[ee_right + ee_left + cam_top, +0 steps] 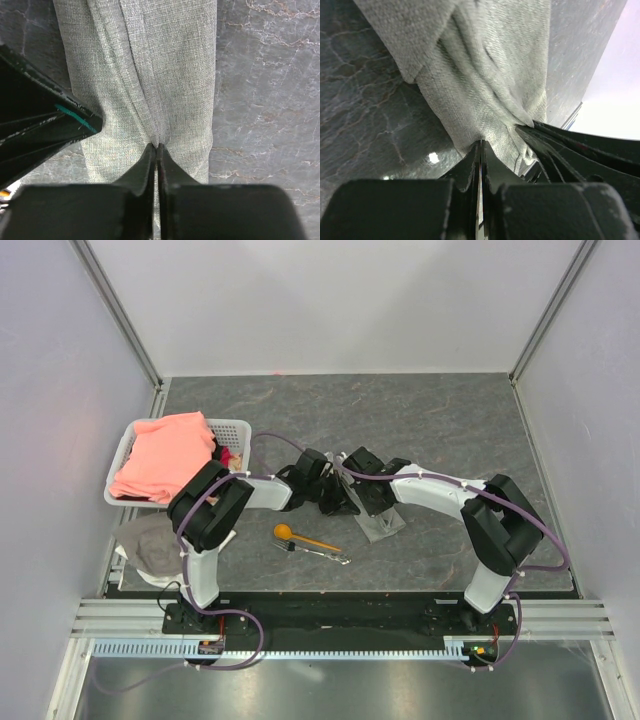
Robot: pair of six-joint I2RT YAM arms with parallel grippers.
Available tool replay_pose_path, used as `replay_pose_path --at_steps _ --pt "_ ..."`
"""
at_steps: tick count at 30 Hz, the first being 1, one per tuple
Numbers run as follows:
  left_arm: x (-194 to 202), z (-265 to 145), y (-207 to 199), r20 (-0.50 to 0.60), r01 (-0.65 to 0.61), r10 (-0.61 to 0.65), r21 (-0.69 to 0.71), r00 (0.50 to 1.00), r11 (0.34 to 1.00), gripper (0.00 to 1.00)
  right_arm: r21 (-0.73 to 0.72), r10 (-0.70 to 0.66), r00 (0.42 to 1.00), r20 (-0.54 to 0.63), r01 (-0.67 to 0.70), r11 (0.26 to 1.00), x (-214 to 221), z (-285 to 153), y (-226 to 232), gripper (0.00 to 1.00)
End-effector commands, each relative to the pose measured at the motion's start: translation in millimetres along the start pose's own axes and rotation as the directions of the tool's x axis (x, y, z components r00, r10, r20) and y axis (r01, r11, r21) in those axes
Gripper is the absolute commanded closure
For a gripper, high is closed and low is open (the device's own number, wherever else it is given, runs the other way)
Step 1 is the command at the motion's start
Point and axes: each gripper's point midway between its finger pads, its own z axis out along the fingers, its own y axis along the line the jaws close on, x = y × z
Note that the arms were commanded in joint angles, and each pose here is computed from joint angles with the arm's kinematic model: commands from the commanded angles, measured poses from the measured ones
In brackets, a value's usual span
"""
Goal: Fold the napkin into a case and place the utensils inside
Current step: Smooth out the smaller rectangle-folded napkin at the center of the board.
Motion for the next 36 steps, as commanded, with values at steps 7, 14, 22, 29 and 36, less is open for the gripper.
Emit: replay_pose_path --at_steps 7,14,22,29,36 --pt "6 4 -3 0.005 0.028 -0.028 0.024 1.0 0.999 0.95 -0.092 0.112 0.99 0.086 -0.104 0.99 -36 -42 14 1.0" --pt "6 3 -5 0.007 0.029 -0.029 0.03 1.0 0.999 0.96 -0.177 0.164 0.986 0.04 -0.155 0.972 -35 -44 31 1.0" --pt "8 0 -3 0.021 0.029 -0.029 0.02 0.999 0.999 0.96 -0.213 0.206 0.978 -0.019 -0.205 0.955 -17 -14 47 1.0" --pt "8 -10 0 0.041 0.012 -0.012 0.007 0.999 1.0 0.95 -0.178 0.227 0.972 -0.065 -0.235 0.956 11 15 43 1.0" --pt "-26 -37 -17 0.096 -0.006 0.0 0.059 0.995 0.998 0.9 -0.192 0.24 0.969 -0.052 -0.246 0.95 13 17 36 1.0"
